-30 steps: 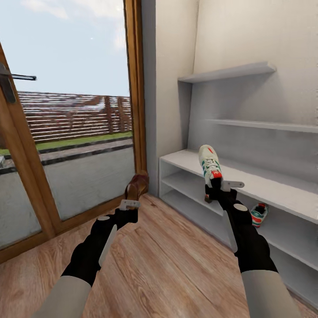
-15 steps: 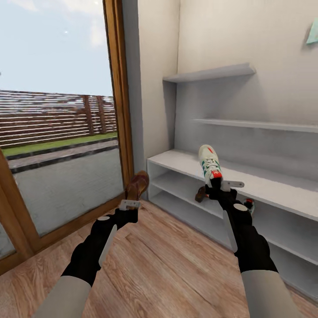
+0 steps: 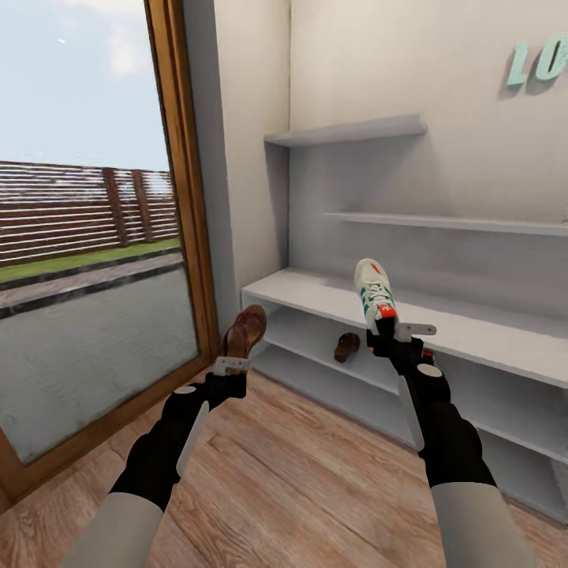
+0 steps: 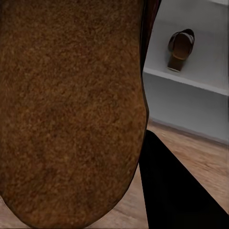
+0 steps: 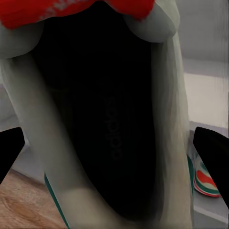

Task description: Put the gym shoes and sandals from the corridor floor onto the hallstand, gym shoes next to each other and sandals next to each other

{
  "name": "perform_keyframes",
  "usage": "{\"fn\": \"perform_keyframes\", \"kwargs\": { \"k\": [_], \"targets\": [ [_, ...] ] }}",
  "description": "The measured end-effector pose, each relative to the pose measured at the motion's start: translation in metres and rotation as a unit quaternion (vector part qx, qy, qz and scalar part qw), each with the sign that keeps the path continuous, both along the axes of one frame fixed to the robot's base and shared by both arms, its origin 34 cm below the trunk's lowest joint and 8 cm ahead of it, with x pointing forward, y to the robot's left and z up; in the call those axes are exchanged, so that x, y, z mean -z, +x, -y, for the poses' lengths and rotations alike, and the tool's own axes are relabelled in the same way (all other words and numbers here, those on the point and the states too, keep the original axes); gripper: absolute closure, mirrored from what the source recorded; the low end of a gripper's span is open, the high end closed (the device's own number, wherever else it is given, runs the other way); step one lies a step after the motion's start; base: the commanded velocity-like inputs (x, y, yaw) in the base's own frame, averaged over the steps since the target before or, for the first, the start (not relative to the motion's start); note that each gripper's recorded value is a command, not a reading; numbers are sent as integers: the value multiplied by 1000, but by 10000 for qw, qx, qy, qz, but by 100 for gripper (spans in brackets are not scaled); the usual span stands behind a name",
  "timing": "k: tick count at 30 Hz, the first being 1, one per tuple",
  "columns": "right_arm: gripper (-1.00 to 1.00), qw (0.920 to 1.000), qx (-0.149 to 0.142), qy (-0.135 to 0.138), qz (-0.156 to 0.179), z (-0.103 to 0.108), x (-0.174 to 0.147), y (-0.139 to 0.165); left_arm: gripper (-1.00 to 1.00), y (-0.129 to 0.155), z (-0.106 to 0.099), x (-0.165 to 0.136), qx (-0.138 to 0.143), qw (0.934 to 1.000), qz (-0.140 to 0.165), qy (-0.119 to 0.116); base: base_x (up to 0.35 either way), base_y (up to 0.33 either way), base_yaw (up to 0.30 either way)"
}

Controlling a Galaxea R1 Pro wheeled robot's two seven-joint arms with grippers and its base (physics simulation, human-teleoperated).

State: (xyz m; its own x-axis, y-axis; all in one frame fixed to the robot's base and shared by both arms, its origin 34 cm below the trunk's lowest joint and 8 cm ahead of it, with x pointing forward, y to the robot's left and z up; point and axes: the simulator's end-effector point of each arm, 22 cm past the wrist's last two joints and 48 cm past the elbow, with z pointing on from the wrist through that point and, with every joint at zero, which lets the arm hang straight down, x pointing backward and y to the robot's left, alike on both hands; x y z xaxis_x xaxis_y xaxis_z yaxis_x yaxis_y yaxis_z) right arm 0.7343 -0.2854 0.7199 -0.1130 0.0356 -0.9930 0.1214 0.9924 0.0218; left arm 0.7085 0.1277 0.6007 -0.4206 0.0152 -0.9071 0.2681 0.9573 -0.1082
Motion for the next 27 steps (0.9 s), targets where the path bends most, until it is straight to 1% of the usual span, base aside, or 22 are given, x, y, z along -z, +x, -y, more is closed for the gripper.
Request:
{"fn": "perform_keyframes", "kwargs": {
  "k": [6,27],
  "targets": [
    [100,10000,2,-1,1,0,0,0,100,0,0,0,0,10000,-1,-2,62,306,-265],
    [100,10000,0,1,-1,0,0,0,100,0,0,0,1,10000,-2,-2,1,309,-264]
  ]
}}
